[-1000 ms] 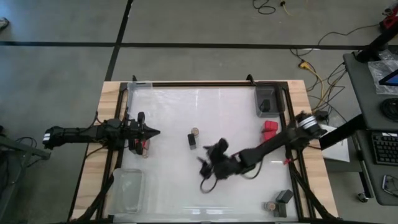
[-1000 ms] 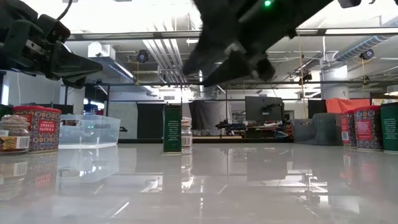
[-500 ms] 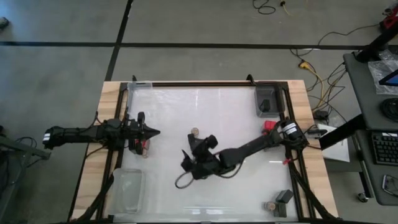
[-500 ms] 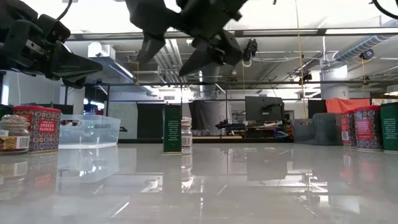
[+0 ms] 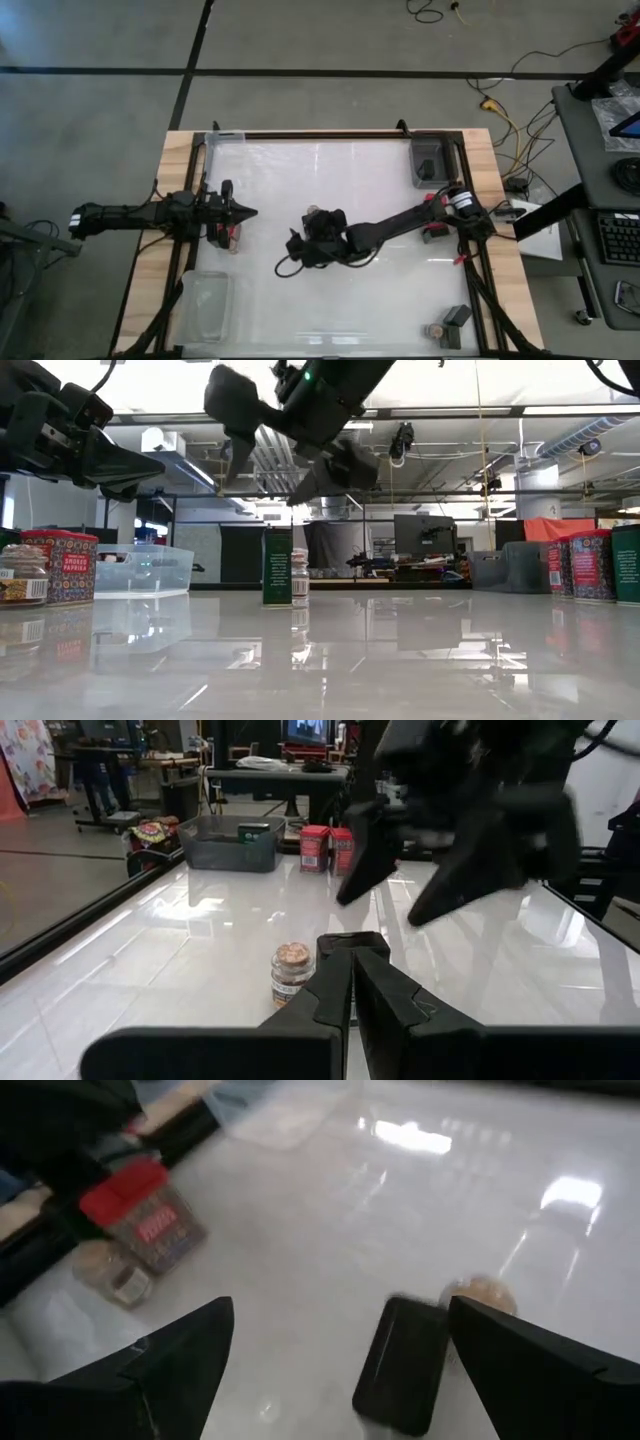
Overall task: Sort spices by type
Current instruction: Put the black seasoning can into the black bin
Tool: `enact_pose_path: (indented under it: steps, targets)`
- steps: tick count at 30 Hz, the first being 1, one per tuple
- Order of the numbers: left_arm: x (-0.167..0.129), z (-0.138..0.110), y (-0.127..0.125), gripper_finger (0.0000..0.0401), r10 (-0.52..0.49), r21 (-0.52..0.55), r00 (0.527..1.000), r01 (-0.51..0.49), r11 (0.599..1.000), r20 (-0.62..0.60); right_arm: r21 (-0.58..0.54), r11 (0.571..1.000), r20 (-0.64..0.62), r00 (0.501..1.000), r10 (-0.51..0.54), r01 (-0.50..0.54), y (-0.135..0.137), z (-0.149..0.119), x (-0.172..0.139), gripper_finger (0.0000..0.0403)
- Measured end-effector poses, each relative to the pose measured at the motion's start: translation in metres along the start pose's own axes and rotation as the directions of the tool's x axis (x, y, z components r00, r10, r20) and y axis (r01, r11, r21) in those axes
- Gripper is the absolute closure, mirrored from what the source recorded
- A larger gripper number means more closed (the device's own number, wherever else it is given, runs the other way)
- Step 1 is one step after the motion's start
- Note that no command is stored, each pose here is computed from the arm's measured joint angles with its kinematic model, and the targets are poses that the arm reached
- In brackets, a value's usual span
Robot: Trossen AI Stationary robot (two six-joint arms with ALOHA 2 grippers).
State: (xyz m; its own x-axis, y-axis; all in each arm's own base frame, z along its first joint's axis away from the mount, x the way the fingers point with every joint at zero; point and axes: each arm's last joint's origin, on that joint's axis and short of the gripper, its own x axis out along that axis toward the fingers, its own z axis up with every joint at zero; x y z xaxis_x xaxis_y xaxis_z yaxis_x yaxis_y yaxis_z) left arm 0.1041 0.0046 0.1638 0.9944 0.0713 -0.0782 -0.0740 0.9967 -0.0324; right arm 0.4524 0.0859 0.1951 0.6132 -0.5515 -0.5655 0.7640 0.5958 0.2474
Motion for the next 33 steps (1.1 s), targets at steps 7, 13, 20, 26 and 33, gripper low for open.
enact_pose_path:
  steps: [7, 13, 20, 26, 33]
  targets:
    - [0.0, 0.0, 0.0, 0.0401, 0.0, 0.0, 1.0, 0.0, 1.0, 0.0, 0.0, 0.999, -0.046, 0.998, -0.041, 0.041, -0.008, -0.006, 0.021, 0.0042]
    - [0.0, 0.0, 0.0, 0.0401, 0.0, 0.0, 1.0, 0.0, 1.0, 0.0, -0.006, 0.995, -0.085, 0.991, -0.102, 0.102, -0.014, -0.016, 0.027, 0.0042]
    - [0.0, 0.0, 0.0, 0.0401, 0.0, 0.0, 1.0, 0.0, 1.0, -0.001, 0.02, 0.994, -0.085, 0.991, -0.102, 0.104, -0.014, -0.016, 0.027, 0.0069]
    - [0.0, 0.0, 0.0, 0.0401, 0.0, 0.0, 1.0, 0.0, 1.0, -0.001, 0.027, 0.994, -0.092, 0.991, -0.1, 0.103, -0.015, -0.017, 0.027, 0.0127]
    - [0.0, 0.0, 0.0, 0.0401, 0.0, 0.0, 1.0, 0.0, 1.0, -0.001, 0.03, 0.994, -0.094, 0.99, -0.103, 0.106, -0.016, -0.016, 0.028, 0.0189]
